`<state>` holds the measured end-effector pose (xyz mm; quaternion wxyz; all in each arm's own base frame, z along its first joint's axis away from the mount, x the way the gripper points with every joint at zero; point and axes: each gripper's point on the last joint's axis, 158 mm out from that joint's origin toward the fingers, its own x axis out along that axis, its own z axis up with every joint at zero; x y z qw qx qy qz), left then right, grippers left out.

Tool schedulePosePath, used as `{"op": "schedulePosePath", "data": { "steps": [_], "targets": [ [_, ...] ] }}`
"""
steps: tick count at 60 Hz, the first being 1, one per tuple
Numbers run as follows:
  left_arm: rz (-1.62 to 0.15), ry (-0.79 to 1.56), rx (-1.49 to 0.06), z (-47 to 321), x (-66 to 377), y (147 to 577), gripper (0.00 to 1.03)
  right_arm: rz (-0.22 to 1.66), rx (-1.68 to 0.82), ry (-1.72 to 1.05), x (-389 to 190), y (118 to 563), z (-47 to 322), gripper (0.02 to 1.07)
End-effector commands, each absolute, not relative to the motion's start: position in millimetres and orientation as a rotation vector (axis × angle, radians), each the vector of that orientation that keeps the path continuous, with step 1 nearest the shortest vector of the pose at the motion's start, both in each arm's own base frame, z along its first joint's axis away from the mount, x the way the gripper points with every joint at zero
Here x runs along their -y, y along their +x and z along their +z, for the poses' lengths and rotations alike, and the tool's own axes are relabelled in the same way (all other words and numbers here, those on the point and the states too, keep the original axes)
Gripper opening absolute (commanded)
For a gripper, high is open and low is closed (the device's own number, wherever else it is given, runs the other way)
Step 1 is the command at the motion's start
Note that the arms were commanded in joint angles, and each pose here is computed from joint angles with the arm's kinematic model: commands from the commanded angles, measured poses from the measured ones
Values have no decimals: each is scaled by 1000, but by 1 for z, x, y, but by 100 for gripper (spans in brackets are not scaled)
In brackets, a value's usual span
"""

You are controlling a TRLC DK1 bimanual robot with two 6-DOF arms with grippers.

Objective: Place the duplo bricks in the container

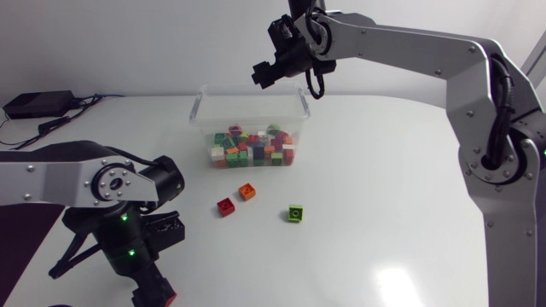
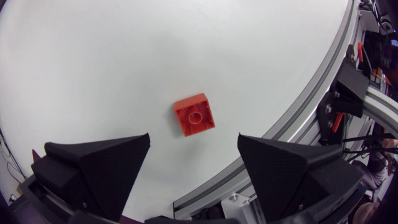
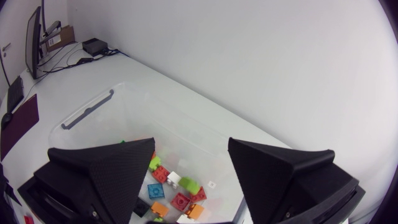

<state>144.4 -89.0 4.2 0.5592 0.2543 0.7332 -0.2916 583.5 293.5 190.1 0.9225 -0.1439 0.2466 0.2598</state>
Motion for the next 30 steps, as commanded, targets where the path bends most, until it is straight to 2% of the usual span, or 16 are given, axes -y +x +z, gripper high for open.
{"op": "schedulePosePath", "data": {
  "steps": [1,16,24,28,30],
  "targets": [
    [-647,533,-1801,0,89,144,97,504,-521,-268,-280,576,193,102],
    [-639,511,-1862,-21,94,147,93,496,-534,-284,-251,523,200,102],
    [-628,489,-1890,-29,97,148,81,518,-534,-332,-237,472,207,102],
    [-632,483,-1892,-30,98,147,73,549,-549,-387,-232,442,202,102],
    [-637,478,-1889,-30,99,147,65,565,-568,-415,-227,427,197,102]
  ]
}}
